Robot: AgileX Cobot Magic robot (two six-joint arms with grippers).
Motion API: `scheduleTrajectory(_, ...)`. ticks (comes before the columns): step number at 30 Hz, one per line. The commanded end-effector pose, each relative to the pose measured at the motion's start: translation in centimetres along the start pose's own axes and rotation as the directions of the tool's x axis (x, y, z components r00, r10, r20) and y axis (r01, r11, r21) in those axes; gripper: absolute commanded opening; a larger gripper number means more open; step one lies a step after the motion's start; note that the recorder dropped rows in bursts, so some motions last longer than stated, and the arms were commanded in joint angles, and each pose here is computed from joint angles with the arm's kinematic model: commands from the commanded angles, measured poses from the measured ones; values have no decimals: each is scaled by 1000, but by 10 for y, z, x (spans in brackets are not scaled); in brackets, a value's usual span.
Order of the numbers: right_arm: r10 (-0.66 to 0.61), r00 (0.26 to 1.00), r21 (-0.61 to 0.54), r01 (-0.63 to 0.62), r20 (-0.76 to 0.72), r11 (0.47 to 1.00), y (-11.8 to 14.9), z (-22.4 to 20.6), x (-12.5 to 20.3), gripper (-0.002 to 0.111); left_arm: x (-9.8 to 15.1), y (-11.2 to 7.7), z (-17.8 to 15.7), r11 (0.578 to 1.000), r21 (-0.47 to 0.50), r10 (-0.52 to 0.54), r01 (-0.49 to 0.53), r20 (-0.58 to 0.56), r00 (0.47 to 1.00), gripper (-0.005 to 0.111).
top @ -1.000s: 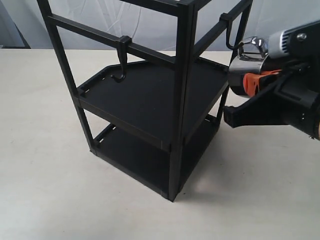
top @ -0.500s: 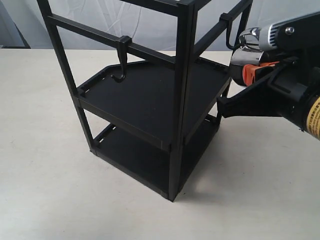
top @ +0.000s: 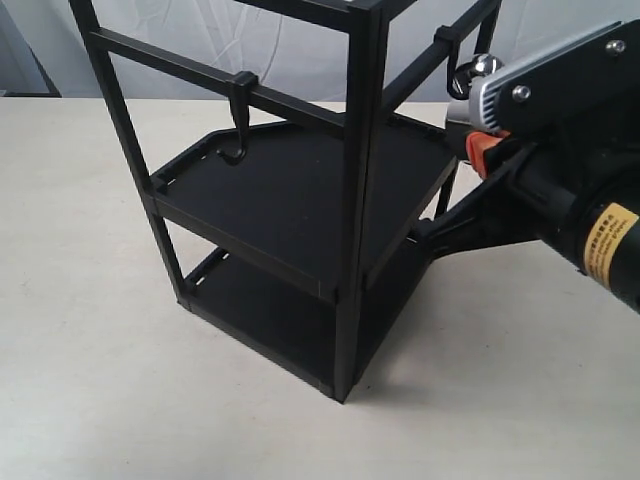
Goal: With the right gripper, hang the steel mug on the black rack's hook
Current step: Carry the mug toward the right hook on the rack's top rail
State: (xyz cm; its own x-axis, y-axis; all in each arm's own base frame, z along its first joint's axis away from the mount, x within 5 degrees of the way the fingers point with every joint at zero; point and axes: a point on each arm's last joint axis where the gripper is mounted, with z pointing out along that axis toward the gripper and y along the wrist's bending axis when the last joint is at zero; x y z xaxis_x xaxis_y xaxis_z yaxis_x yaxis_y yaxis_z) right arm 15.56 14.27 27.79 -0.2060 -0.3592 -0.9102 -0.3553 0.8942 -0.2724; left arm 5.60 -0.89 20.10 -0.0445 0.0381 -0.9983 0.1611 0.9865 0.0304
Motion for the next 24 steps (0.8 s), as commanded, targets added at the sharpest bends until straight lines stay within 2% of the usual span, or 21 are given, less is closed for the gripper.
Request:
scheduleTrajectory(1, -98, 995, -19, 98, -7, 995, 8, 7, 2, -1, -1, 0, 0, 1000, 5, -2, 2, 10, 1000, 1)
scheduleTrajectory(12, -191, 979, -18, 191, -71, 982, 18, 19, 13, -1, -1, 0, 0, 1000, 5, -2, 2, 10, 1000, 1)
scheduleTrajectory(24, -147, 982, 69, 156, -121, 985, 10, 19, 16, -1, -1, 0, 0, 1000, 5, -2, 2, 10, 1000, 1)
